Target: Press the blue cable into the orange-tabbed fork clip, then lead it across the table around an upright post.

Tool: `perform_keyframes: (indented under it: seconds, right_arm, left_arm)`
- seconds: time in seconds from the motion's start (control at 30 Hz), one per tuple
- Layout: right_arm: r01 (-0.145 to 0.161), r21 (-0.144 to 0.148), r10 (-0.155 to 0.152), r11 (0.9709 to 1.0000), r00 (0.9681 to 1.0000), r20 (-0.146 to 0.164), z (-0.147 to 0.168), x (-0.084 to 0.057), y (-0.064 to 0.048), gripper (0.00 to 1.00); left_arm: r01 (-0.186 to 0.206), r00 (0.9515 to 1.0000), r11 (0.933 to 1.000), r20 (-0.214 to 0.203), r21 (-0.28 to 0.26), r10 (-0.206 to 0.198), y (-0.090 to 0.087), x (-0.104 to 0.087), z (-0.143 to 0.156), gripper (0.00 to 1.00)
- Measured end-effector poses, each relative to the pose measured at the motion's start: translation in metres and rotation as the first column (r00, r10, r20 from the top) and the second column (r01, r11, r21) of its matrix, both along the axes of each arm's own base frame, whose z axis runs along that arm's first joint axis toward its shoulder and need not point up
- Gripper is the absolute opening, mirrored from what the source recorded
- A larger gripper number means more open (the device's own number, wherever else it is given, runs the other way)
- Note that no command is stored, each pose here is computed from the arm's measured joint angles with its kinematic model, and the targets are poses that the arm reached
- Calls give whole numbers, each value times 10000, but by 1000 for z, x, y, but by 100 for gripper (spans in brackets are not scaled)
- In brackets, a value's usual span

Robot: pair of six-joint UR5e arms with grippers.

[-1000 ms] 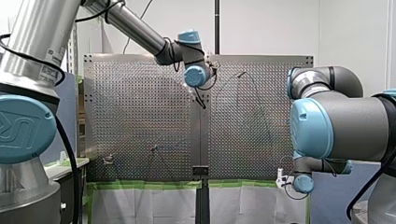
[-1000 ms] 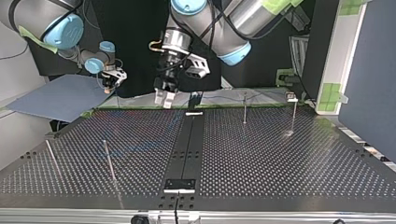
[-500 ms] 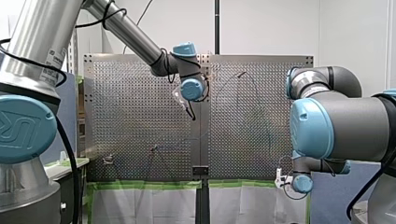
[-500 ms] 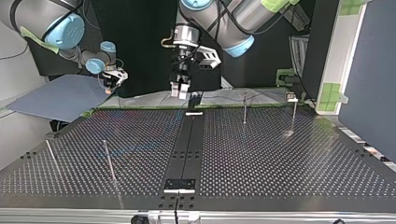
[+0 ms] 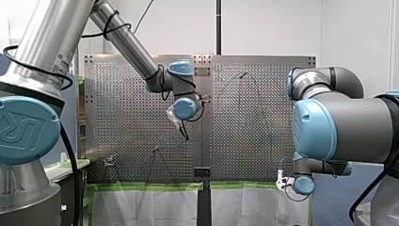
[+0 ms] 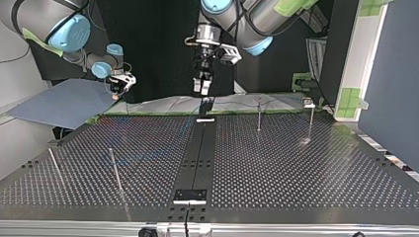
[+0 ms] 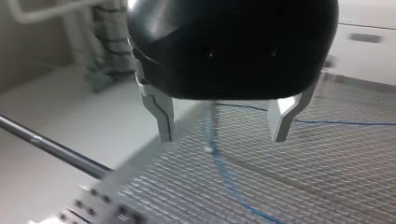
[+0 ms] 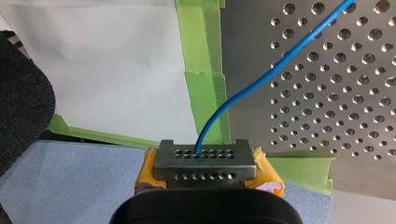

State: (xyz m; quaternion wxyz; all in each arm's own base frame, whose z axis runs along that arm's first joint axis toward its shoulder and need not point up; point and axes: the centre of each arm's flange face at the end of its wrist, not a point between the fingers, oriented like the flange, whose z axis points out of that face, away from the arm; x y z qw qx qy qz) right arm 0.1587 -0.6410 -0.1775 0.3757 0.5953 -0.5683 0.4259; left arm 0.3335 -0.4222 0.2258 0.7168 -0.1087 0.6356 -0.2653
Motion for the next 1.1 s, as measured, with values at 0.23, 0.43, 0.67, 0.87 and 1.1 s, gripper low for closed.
perform_keyframes:
  seconds: [0.23, 0.43, 0.67, 0.87, 1.1]
  right_arm:
    - [-16, -1, 16, 10000, 10000, 1, 0, 1, 0, 0]
    - [-17, -2, 17, 10000, 10000, -7, 0, 1, 0, 0]
    - [-13, 7, 13, 10000, 10000, -1, 0, 1, 0, 0]
    - [-12, 68, 12, 10000, 10000, 3, 0, 0, 1, 0]
    - [-66, 105, 66, 9999, 10000, 5, -1, 1, 2, 0]
  left_arm:
    - [404, 9961, 9976, -811, 564, -357, 11, -11, -44, 100]
    - [444, 9919, 9949, -1223, 906, -331, 26, -21, -63, 100]
    - [180, 9912, 9931, -1321, 1158, -26, 48, -26, -80, 100]
    - [196, 9880, 9881, -1545, 1528, 43, 67, -33, -96, 100]
    - [292, 9820, 9788, -1889, 2026, 98, 82, -41, -109, 100]
